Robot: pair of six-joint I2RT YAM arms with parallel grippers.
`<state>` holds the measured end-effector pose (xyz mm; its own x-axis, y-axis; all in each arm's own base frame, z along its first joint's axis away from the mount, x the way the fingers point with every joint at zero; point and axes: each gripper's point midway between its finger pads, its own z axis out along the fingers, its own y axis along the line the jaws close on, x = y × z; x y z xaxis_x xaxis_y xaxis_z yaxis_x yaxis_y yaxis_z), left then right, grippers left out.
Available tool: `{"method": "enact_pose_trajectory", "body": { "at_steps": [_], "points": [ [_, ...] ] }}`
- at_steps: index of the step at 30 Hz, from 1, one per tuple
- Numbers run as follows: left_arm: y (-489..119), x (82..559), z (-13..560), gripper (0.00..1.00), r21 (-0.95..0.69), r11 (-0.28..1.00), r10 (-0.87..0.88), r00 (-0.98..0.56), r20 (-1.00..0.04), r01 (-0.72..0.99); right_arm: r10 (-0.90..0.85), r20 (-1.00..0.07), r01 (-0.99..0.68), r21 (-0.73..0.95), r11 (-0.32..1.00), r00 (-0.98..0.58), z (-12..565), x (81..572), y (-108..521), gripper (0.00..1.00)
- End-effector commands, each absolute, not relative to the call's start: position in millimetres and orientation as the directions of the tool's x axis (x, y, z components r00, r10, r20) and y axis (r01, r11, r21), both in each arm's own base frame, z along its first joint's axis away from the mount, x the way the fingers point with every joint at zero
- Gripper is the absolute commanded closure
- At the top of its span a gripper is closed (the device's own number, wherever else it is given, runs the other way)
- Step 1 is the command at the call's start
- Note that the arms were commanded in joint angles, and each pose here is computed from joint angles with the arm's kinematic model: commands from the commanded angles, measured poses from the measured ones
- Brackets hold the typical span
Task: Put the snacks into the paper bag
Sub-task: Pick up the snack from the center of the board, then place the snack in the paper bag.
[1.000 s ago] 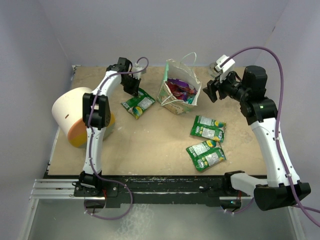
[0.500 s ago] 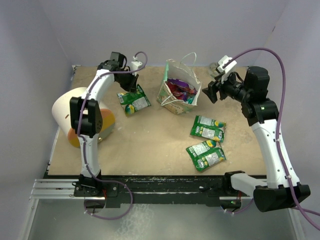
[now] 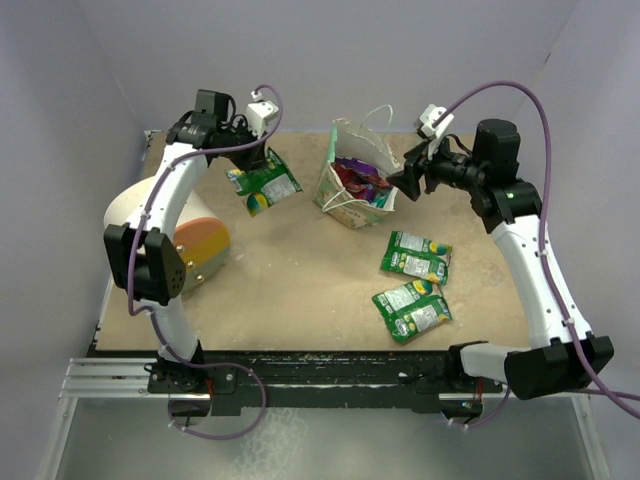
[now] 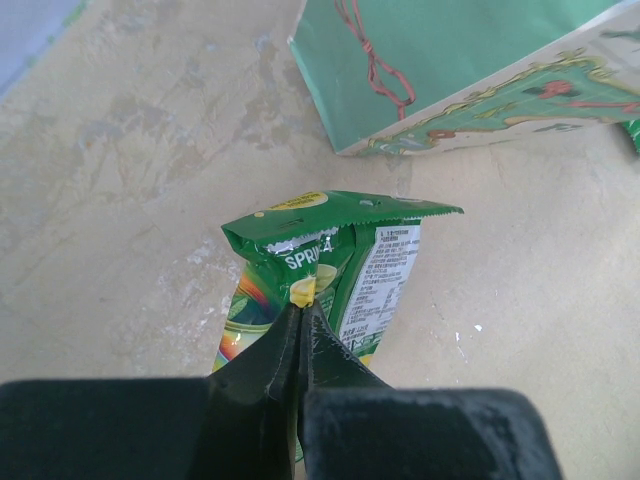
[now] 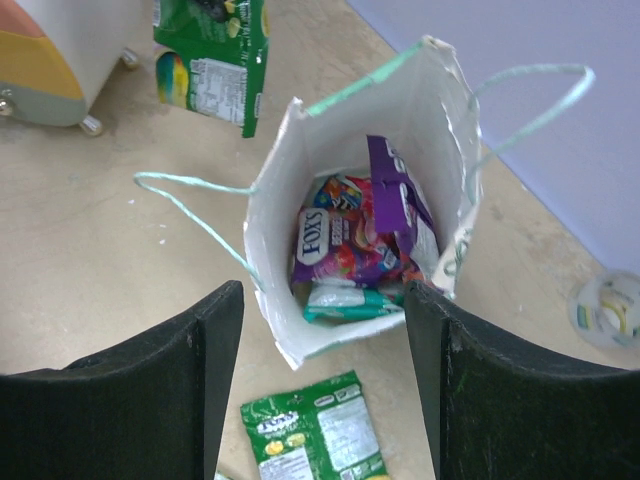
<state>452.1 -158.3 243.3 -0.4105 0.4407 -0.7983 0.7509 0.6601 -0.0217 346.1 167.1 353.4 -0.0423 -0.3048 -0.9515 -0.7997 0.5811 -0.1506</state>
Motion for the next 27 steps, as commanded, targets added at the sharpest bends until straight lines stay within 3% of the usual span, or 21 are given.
{"method": "enact_pose_trajectory", "body": {
  "at_steps": [1,9,13,21,24,27],
  "points": [
    [-160.4,435.3,332.3,1.00,0.077,0.654,0.365,-0.226,-0.903,0.752,-0.266,-0.953,-0.841,-0.260,0.475,0.145,409.5,350.5,209.1,0.33],
    [-160.1,403.7,388.1,1.00,0.090,0.666,0.300,-0.155,-0.941,0.741,-0.104,-0.991,-0.942,-0.113,0.315,0.084,427.5,354.1,285.1,0.30],
    [-162.0,387.1,405.1,1.00,0.076,0.656,0.272,-0.141,-0.952,0.751,-0.069,-0.997,-0.955,-0.034,0.293,0.015,423.7,363.5,312.7,0.24],
    [-169.4,361.9,413.6,1.00,0.040,0.628,0.240,-0.144,-0.960,0.777,-0.067,-0.992,-0.966,0.085,0.244,-0.105,397.9,371.7,352.2,0.23],
    [-171.0,357.5,415.1,1.00,0.039,0.624,0.234,-0.139,-0.962,0.780,-0.063,-0.990,-0.970,0.110,0.216,-0.126,394.1,368.1,365.2,0.24],
    [-173.7,354.0,413.7,1.00,0.028,0.617,0.228,-0.144,-0.963,0.787,-0.054,-0.988,-0.970,0.132,0.204,-0.146,392.8,367.3,371.8,0.35]
  ]
}}
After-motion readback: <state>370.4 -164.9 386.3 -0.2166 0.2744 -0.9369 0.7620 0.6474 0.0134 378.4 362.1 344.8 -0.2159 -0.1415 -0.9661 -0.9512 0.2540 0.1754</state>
